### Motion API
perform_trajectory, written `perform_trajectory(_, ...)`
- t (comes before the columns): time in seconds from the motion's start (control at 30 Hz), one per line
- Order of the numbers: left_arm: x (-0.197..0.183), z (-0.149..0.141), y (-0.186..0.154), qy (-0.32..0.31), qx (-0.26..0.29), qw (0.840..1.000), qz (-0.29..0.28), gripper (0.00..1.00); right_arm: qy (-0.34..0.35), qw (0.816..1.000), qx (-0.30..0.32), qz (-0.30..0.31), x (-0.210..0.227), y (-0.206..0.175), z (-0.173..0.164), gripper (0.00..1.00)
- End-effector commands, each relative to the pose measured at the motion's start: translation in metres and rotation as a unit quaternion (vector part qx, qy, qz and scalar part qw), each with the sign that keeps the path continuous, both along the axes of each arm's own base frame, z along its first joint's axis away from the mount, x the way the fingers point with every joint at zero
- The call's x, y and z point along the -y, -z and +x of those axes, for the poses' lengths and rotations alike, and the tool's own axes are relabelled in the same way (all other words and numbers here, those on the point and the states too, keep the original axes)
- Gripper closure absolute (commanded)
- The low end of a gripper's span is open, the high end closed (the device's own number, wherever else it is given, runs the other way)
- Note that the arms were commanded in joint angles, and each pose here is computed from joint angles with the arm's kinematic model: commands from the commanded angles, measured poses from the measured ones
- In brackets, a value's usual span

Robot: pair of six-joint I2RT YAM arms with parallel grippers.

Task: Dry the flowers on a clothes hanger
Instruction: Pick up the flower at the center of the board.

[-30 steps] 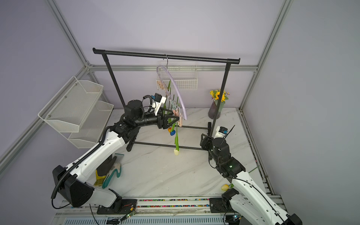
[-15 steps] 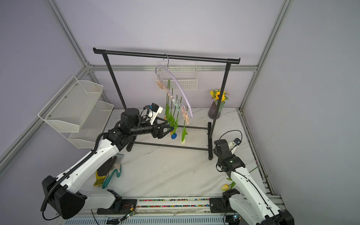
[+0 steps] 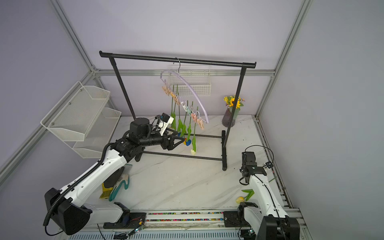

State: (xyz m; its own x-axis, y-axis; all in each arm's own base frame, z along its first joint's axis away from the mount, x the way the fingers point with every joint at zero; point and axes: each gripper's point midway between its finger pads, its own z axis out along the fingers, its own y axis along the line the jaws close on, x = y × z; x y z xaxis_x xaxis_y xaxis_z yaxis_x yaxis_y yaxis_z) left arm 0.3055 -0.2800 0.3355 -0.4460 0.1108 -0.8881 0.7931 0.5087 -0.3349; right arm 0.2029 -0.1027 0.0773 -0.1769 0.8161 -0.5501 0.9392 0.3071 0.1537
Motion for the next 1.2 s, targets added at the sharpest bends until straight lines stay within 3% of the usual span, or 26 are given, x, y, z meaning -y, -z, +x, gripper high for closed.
perform_trajectory(0.0,-0.004,0.001,-0.010,-0.005,0.018,1.000,-0.003,0.19,0.035,0.999,-0.028,-0.013,0.014,0.007,-0.020,0.24)
perform_trajectory(0.2,-0.001,0.004,-0.009,-0.005,0.013,1.000,-0.006,0.19,0.063,0.997,-0.039,-0.004,0.031,0.011,-0.022,0.29)
perform_trajectory(0.57,-0.003,0.003,-0.011,-0.009,0.013,1.000,-0.004,0.19,0.105,0.991,-0.043,0.071,0.047,0.042,-0.022,0.37)
perform_trajectory(0.93,-0.002,0.004,-0.012,-0.008,0.009,1.000,-0.008,0.18,0.131,0.987,-0.063,0.072,0.062,0.053,-0.033,0.47)
perform_trajectory(1.17,-0.001,0.006,-0.013,-0.010,0.010,1.000,-0.012,0.19,0.112,0.987,-0.061,0.094,0.059,0.060,-0.023,0.51)
